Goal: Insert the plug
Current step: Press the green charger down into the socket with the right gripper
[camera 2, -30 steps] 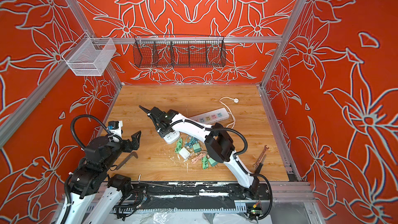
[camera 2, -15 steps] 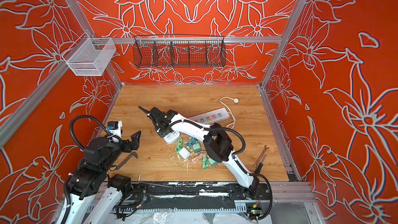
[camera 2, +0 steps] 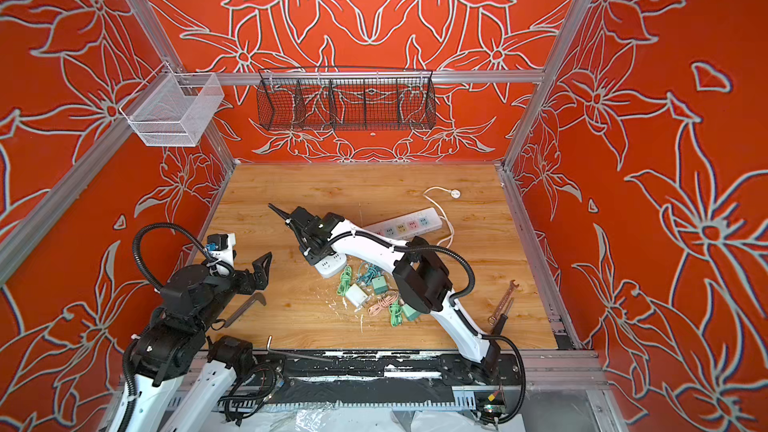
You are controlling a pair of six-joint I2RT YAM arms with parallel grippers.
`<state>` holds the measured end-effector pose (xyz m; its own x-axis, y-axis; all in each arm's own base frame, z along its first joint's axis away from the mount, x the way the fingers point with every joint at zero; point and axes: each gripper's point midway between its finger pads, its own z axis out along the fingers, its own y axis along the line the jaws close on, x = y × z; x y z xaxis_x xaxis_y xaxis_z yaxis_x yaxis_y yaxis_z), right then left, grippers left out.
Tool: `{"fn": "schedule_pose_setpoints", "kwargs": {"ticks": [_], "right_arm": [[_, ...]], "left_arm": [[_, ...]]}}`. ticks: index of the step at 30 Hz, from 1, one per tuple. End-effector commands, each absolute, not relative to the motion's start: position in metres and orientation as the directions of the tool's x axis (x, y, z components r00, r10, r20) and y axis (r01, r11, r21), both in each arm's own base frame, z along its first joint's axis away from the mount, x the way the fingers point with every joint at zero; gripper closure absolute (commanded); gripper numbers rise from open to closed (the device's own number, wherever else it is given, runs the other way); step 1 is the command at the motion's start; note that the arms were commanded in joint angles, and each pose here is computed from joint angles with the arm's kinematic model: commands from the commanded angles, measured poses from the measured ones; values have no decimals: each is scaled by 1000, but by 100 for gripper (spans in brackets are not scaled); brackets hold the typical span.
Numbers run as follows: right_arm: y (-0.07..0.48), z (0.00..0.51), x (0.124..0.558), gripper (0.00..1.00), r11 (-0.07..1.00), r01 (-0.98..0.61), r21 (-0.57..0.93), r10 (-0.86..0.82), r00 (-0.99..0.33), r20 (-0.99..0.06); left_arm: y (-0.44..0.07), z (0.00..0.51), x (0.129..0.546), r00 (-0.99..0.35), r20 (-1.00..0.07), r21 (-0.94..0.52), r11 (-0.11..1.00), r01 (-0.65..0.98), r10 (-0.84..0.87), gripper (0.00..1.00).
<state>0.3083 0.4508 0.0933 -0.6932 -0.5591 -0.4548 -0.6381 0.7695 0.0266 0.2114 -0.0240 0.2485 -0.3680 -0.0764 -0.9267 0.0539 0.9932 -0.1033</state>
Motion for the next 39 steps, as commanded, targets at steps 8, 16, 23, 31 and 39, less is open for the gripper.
{"fn": "schedule_pose_setpoints", "kwargs": {"ticks": [8,16,23,31,39], "right_arm": [[433,25,280,84,749,-662,34,-609,-708,-357],[425,4,266,92,739,-673,47,-625,-709,-326],[412,-6,253,94,733,-680,36,-640,-706,-302],[406,-10,244,95,705,-709,9,-675,-674,-300],[409,-11,242,94,698,-716,-1,-682,-664,-305]], "left_arm": [[-23,250,213,-349,-935,-97,994,55,-72,3],[-24,249,214,-354,-933,-98,994,57,-72,3],[-24,250,214,-354,-933,-99,993,60,-72,3],[-25,250,214,-354,-933,-99,993,61,-71,3],[-25,250,214,-355,-932,-100,993,64,-71,3]]}}
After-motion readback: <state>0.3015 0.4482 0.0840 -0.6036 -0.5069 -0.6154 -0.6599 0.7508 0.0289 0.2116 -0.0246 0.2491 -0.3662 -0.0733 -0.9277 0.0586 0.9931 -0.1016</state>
